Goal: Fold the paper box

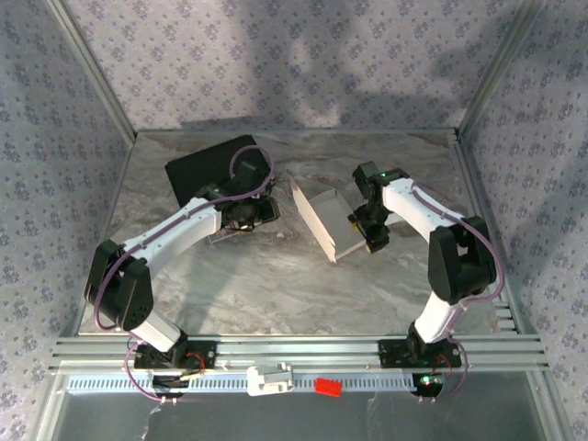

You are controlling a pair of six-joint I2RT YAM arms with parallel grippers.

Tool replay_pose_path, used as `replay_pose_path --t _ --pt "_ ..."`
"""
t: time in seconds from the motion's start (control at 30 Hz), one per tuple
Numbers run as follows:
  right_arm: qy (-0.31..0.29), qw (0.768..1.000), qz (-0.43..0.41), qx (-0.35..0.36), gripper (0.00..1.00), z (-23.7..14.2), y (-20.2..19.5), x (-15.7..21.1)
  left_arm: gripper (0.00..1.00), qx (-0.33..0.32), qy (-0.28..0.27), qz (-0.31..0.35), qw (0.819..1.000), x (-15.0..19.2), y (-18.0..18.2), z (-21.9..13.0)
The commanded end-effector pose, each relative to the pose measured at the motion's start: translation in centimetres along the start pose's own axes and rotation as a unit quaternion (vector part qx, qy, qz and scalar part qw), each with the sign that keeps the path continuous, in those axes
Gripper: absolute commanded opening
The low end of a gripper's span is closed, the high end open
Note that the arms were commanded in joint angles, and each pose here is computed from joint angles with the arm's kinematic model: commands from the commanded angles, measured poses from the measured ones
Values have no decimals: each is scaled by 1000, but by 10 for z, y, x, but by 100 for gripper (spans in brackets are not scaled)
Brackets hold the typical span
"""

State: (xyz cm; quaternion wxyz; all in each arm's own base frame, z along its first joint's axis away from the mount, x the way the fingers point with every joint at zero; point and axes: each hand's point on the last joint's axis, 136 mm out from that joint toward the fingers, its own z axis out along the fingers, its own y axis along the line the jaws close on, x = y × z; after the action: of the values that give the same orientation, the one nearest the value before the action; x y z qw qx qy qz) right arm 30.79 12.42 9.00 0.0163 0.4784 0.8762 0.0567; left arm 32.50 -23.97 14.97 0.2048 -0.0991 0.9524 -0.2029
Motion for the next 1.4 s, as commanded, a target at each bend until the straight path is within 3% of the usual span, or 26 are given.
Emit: replay_pose_path --t 0.0,0.07,0.17,0.27,0.4,0.63,0.8,0.97,1.13,1.37 --pt "-118 964 -203 -127 67 -71 59 -22 40 8 -7 -13 1000 0 2 -11" --pt "-134 913 -332 -194 71 -104 90 -2 40 26 -21 -1 999 -2 1 -26" --pt "-97 853 -464 -219 72 -127 105 37 40 66 -60 26 996 -8 -5 -52" --pt "-62 813 -542 -206 71 -130 105 74 39 130 -100 46 985 -12 -14 -79" --pt "-44 789 -576 -211 71 -131 111 101 39 211 -123 57 968 -11 -23 -107" --pt "-20 794 -592 -135 63 -102 113 117 40 214 -124 57 967 -9 3 -126" --pt "-7 801 -586 -120 55 -90 121 122 40 220 -127 45 966 -9 9 -132" --pt "-9 837 -535 -112 23 -85 123 119 40 220 -122 38 967 -6 10 -132" --pt "-43 893 -431 -124 1 -92 134 103 40 212 -123 38 969 -5 14 -133" --pt "-122 966 -179 -138 0 -117 133 66 40 217 -108 46 969 -2 10 -135"
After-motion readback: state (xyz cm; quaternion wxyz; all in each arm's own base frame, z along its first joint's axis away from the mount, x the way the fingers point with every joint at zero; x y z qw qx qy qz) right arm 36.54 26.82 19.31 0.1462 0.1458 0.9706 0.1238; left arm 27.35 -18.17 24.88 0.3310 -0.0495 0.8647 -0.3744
